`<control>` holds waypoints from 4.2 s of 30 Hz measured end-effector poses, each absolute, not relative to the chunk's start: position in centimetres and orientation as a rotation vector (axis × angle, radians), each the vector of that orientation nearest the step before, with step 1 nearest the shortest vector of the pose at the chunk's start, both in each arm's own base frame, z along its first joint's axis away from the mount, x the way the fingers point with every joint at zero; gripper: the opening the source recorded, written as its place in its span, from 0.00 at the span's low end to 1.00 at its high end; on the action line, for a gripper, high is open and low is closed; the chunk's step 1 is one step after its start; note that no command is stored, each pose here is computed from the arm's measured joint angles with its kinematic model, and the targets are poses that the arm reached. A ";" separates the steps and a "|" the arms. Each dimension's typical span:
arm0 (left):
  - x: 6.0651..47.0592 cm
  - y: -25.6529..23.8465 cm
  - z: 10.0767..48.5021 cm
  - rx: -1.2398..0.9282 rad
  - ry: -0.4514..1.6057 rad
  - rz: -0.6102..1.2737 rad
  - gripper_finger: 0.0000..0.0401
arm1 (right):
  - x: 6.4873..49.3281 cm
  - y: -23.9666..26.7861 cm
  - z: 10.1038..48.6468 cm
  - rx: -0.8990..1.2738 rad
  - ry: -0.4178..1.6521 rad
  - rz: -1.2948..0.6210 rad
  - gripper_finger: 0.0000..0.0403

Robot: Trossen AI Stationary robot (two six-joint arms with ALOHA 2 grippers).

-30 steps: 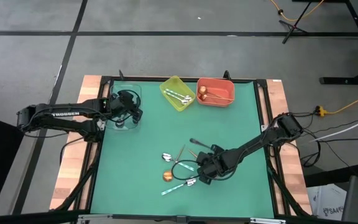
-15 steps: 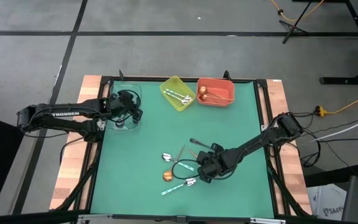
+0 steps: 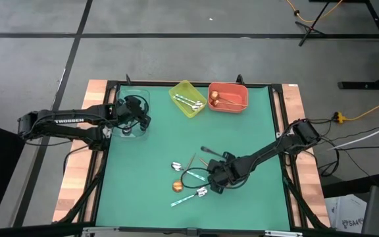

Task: Sort silverware by color (type)
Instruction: Put the gold spoon into the orange bin

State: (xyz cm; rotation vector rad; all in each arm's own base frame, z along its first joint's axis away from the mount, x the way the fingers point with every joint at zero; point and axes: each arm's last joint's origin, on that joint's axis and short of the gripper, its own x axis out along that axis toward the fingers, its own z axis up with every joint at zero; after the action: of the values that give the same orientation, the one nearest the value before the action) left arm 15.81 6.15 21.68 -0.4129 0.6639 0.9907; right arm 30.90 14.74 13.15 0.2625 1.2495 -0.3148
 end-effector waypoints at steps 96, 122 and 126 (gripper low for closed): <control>20.4 4.9 29.4 -0.362 -0.158 0.470 0.26 | 31.1 -7.7 34.4 0.237 0.069 -0.438 0.00; 24.2 2.7 26.7 -0.199 -0.075 0.513 0.26 | 38.1 -6.3 29.2 0.384 -0.130 -0.239 0.00; 24.2 2.7 26.7 -0.200 -0.080 0.513 0.26 | 38.4 -5.9 28.9 0.385 -0.126 -0.233 0.00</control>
State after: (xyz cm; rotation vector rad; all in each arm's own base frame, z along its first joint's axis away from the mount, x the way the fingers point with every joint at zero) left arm 24.23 2.70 26.75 -0.2003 -0.0802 0.5127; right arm 38.36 -5.86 28.87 0.3849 -0.1258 -0.2332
